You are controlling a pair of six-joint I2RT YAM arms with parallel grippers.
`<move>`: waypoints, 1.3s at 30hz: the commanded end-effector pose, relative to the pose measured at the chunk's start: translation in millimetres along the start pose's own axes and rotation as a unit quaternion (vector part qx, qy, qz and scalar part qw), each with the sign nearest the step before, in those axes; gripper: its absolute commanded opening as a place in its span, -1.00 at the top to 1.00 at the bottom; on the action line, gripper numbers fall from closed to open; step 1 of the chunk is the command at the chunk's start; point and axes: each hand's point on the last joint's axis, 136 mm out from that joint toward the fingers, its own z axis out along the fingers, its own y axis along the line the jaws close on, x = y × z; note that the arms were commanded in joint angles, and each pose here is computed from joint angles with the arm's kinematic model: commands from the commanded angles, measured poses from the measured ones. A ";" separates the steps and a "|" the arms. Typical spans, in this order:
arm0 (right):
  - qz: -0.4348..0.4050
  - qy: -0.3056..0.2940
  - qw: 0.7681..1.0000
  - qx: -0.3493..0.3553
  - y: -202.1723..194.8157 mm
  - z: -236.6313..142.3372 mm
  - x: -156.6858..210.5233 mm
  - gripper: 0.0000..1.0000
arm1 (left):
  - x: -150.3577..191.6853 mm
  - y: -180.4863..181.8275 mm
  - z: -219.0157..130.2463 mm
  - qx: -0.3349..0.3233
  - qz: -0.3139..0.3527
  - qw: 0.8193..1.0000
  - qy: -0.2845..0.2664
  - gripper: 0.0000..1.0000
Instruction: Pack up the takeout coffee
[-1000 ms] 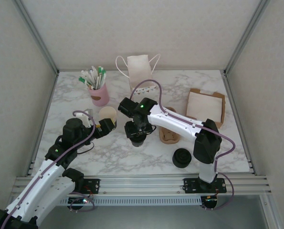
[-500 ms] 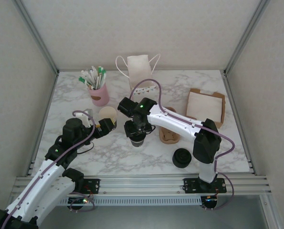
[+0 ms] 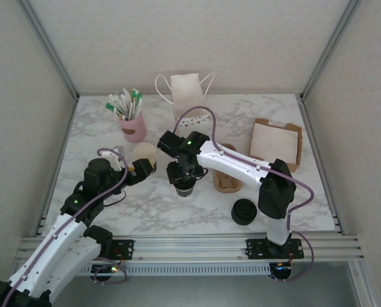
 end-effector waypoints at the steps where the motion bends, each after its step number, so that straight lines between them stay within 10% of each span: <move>1: 0.001 0.029 0.999 0.028 -8.6 10.0 16.8 -0.40 | 2.0 2.3 1.3 0.005 0.008 1.000 0.002 -0.99; 39: -0.009 0.071 0.995 0.074 -22.6 35.9 54.7 -0.40 | 5.5 10.1 9.2 -0.002 0.001 1.000 0.008 -0.99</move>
